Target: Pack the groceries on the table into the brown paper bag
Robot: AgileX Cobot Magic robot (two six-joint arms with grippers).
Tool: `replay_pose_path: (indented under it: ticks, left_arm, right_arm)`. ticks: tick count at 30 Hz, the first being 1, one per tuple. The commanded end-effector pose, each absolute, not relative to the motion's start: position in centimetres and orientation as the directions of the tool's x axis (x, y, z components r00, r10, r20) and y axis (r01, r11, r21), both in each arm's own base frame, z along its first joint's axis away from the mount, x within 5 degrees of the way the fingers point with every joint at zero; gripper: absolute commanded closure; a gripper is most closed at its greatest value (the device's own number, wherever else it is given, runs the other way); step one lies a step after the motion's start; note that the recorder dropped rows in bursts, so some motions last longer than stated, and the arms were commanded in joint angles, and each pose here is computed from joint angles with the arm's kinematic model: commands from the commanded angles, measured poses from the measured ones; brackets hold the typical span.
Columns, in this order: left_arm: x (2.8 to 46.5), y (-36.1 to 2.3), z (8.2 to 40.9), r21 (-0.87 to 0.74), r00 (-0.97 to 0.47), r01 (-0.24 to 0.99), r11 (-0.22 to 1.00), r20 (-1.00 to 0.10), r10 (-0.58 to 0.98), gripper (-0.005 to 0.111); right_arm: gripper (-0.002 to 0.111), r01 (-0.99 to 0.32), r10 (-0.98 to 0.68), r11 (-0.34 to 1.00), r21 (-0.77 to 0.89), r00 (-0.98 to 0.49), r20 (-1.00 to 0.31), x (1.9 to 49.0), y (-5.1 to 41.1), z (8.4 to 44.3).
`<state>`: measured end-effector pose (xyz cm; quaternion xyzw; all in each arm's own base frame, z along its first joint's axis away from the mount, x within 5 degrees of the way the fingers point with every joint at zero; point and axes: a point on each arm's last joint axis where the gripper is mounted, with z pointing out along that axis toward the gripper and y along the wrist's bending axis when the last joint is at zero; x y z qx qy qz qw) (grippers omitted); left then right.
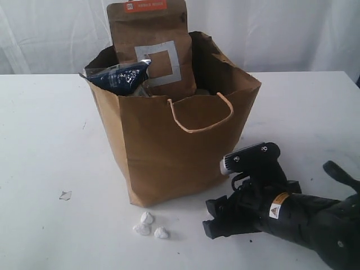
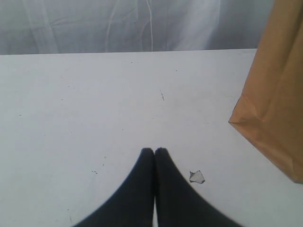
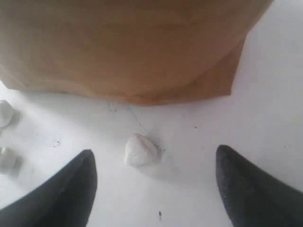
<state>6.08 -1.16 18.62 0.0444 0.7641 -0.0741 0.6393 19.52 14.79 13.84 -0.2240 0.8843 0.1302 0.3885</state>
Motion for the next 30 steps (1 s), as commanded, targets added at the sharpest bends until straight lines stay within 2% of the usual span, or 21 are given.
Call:
replay_pose_path:
  ticks: [1, 10, 21, 23, 26, 27, 28, 30]
  left_arm:
    - [6.0, -1.1, 18.5, -0.056, -0.179, 0.161, 0.985, -0.984, -0.026, 0.107]
    - [6.0, -1.1, 18.5, -0.056, -0.179, 0.161, 0.985, -0.984, -0.026, 0.107]
    - [6.0, -1.1, 18.5, -0.056, -0.179, 0.161, 0.985, -0.984, -0.026, 0.107]
    - [6.0, -1.1, 18.5, -0.056, -0.179, 0.161, 0.985, -0.984, -0.026, 0.107]
    - [6.0, -1.1, 18.5, -0.056, -0.179, 0.161, 0.985, -0.984, -0.026, 0.107]
    - [6.0, -1.1, 18.5, -0.056, -0.179, 0.161, 0.985, -0.984, -0.026, 0.107]
    - [6.0, -1.1, 18.5, -0.056, -0.179, 0.161, 0.985, -0.984, -0.026, 0.107]
    - [6.0, -1.1, 18.5, -0.056, -0.179, 0.161, 0.985, -0.984, -0.026, 0.107]
  right_arm:
    - [0.043, -0.527, -0.317, 0.849, 0.040, -0.568, -0.759, 20.4, 15.7, 14.0]
    - [0.043, -0.529, -0.358, 0.848, 0.039, -0.625, -0.694, 21.3, 16.5, 12.3]
    - [0.061, -0.530, -0.391, 0.847, 0.037, -0.669, -0.632, 21.8, 17.0, 10.7]
    - [0.067, -0.530, -0.392, 0.847, 0.037, -0.670, -0.630, 21.8, 17.0, 10.7]
    - [0.086, -0.530, -0.392, 0.847, 0.037, -0.670, -0.630, 21.8, 17.0, 10.7]
    - [0.103, -0.526, -0.388, 0.850, 0.040, -0.674, -0.629, 21.8, 17.0, 10.6]
    - [0.108, -0.514, -0.374, 0.856, 0.051, -0.684, -0.627, 21.8, 17.0, 10.6]
    - [0.108, -0.450, -0.306, 0.887, 0.106, -0.744, -0.594, 21.5, 16.9, 10.5]
